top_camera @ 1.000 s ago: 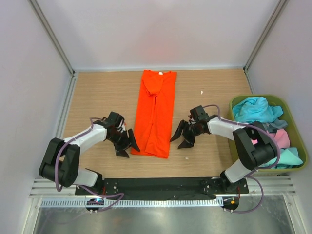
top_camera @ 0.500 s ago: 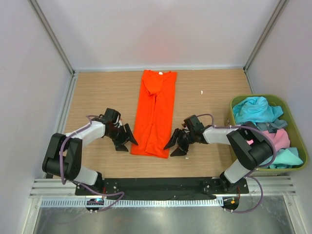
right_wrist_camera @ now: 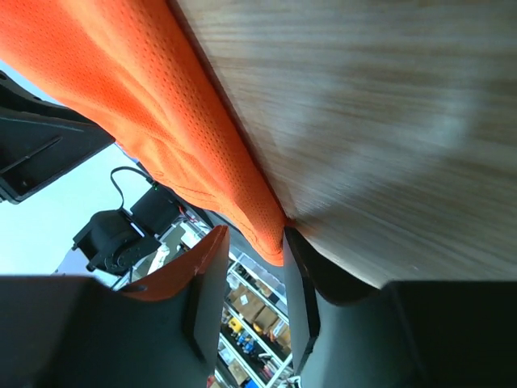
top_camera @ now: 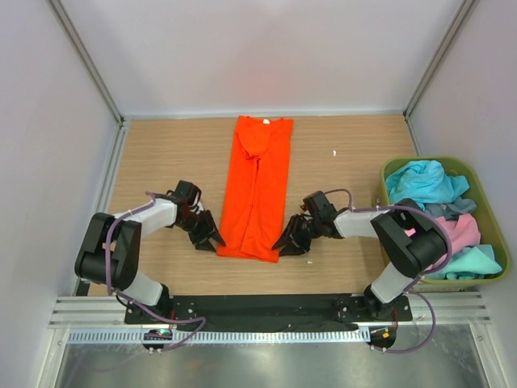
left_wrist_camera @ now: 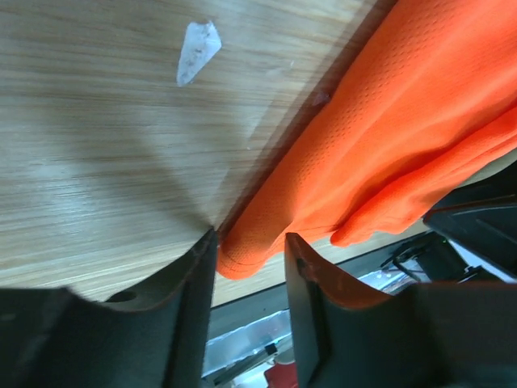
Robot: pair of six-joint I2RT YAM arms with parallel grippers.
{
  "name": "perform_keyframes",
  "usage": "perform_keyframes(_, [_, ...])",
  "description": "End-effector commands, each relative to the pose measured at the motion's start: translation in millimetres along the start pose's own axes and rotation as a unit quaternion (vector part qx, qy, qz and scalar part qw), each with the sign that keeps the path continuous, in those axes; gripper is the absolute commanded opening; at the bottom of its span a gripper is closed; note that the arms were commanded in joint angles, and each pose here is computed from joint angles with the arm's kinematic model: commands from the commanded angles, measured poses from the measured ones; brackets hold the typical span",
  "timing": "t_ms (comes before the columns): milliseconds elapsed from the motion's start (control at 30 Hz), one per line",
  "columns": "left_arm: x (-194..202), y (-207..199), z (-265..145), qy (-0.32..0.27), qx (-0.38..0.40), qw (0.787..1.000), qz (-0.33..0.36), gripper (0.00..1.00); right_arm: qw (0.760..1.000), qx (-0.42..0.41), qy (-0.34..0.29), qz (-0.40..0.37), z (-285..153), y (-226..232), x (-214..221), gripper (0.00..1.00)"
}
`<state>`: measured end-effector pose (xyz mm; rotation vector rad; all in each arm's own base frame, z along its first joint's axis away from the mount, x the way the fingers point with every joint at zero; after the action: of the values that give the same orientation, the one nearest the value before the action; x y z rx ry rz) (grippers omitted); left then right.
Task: Fold and stack the t-shirts
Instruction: Fold the tshirt
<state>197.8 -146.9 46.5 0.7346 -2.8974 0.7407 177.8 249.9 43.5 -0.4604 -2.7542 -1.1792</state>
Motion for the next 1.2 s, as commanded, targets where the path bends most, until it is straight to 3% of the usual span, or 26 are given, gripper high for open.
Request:
perform_keyframes(0, [4.3, 10.3, 4.2, 0.009, -0.013, 1.0, -0.005, 0.39, 1.0, 0.009, 0.01, 0.013, 5.0, -2.1, 2.6, 0.37])
perform_keyframes(133, [10.2, 9.2, 3.1, 0.018, -0.004, 1.0, -0.006, 0.26, 1.0, 0.002, 0.008, 0.007, 2.5, 2.6, 2.1, 0.24])
perform_keyframes(200, [11.8, 4.9, 1.4, 0.017, 0.005, 1.0, 0.001, 0.18, 1.0, 0.0, 0.006, -0.002, -0.3, 5.4, 0.8, 0.13])
perform_keyframes(233, [12.2, 2.1, 0.5, 0.017, 0.01, 1.0, 0.006, 0.14, 1.0, 0.0, -0.002, -0.004, -3.9, 6.4, -2.2, 0.02])
perform_keyframes(267, [12.3, 0.7, -0.2, 0.015, 0.012, 1.0, 0.009, 0.03, 1.0, 0.002, -0.006, -0.004, -6.7, 5.8, -4.1, 0.02])
perform_keyframes(300, [13.7, -2.6, -1.7, 0.013, 0.016, 1.0, 0.016, 0.0, 1.0, 0.004, -0.007, -0.013, -9.0, 4.2, -4.9, 0.01])
perform_keyframes(600, [22.0, -39.7, -20.2, 0.005, 0.065, 0.993, 0.1, 0.0, 0.999, 0.021, -0.032, -0.038, -53.4, 1.6, -21.0, 0.01])
perform_keyframes(1167, [-20.3, -119.4, -63.0, -0.072, 0.12, 0.971, 0.193, 0.0, 0.984, -0.023, -0.107, -0.14, -102.5, 79.6, -81.6, 0.01])
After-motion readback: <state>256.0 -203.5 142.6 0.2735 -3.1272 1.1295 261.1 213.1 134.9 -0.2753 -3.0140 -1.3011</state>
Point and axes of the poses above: each gripper's point midway between its finger pads, its own z axis out along the fingers, its own y axis along the line the jaws close on, x = y × z, the point moved 3 cm from there along -z, back along the fingers, and after that the axes turned 5 degrees about -z, right-handed, at the moved point
